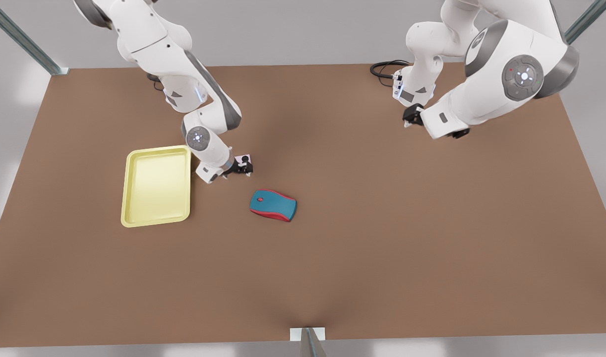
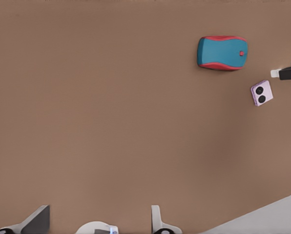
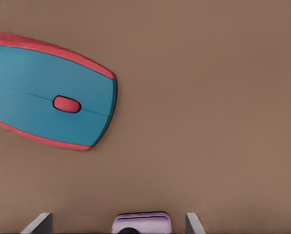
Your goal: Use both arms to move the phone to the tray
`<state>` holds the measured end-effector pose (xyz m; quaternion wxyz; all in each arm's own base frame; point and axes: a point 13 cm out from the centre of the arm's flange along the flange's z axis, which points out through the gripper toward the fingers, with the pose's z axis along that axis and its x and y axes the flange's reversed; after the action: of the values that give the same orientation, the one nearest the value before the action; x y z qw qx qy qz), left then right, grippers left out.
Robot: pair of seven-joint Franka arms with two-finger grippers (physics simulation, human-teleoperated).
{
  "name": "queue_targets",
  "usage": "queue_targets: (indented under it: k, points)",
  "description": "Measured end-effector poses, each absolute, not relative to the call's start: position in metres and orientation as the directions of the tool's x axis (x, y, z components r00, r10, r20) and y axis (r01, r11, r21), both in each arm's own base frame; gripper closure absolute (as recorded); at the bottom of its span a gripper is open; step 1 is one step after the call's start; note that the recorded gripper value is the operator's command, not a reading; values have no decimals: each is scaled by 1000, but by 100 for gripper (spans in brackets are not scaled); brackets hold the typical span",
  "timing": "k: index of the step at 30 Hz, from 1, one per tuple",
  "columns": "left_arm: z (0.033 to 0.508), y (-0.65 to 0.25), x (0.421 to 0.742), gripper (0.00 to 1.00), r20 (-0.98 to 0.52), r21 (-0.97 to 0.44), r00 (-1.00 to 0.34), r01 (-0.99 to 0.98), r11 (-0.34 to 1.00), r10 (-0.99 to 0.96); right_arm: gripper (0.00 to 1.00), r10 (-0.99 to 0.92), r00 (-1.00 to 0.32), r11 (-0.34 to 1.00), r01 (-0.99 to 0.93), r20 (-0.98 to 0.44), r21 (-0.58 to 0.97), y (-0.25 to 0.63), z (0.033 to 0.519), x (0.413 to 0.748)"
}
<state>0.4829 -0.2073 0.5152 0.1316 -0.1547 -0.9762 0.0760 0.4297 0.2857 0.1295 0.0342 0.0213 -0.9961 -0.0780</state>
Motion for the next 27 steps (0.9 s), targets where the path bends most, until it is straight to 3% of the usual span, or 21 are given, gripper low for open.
queue_targets:
  k: [15, 27]
  points:
    - [507, -175, 479, 0, 287, -155, -892, 317, 936, 350, 0, -259, -959, 962, -245, 112, 122, 298, 113, 388]
    - [497, -176, 480, 0, 311, -167, -871, 343, 924, 380, 0, -240, -957, 969, -226, 164, 97, 281, 76, 366]
